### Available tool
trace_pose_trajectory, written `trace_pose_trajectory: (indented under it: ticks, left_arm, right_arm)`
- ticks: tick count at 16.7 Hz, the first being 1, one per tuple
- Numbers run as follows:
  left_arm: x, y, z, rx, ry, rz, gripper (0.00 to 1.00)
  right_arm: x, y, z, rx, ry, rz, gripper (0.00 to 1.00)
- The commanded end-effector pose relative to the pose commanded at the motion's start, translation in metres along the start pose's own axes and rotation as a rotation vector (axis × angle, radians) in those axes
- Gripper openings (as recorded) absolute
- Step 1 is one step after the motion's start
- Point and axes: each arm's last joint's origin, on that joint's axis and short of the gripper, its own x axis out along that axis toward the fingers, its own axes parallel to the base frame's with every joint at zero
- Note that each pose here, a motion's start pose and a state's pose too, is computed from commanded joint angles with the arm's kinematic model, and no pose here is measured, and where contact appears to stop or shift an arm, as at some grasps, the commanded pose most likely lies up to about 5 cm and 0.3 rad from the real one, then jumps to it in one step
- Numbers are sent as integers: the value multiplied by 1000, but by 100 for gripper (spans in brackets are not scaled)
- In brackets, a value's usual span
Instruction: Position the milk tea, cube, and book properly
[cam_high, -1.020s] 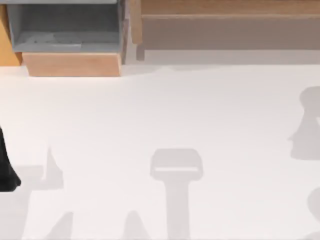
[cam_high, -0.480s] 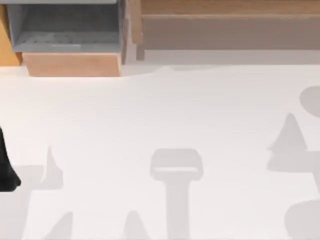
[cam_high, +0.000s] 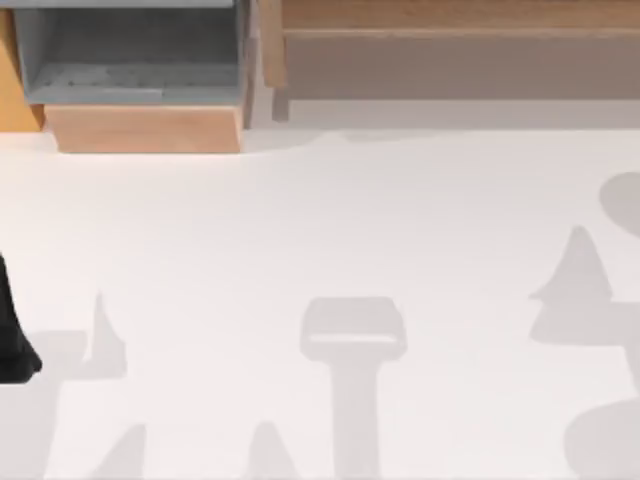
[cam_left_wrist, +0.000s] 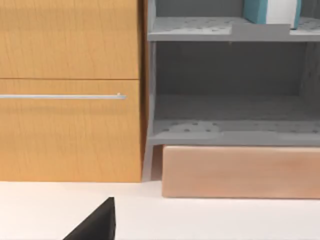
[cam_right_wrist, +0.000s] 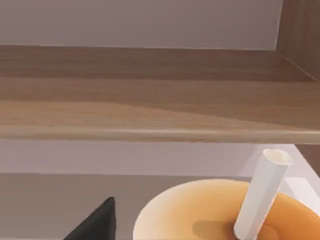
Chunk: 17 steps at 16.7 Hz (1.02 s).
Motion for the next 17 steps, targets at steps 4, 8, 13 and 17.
trace_pose_trajectory:
  ticks: [4, 8, 13, 17]
  left_arm:
    - [0, 0, 0, 0, 0, 0, 100]
    - [0, 0, 0, 0, 0, 0, 100]
    - [0, 0, 0, 0, 0, 0, 100]
    - [0, 0, 0, 0, 0, 0, 100]
  right_arm:
    - [7, -26, 34, -69, 4, -96, 100]
    - [3, -63, 55, -132, 180, -247, 100]
    - [-25, -101, 51, -173, 646, -354, 100]
    - [-61, -110, 43, -184, 1059, -277, 100]
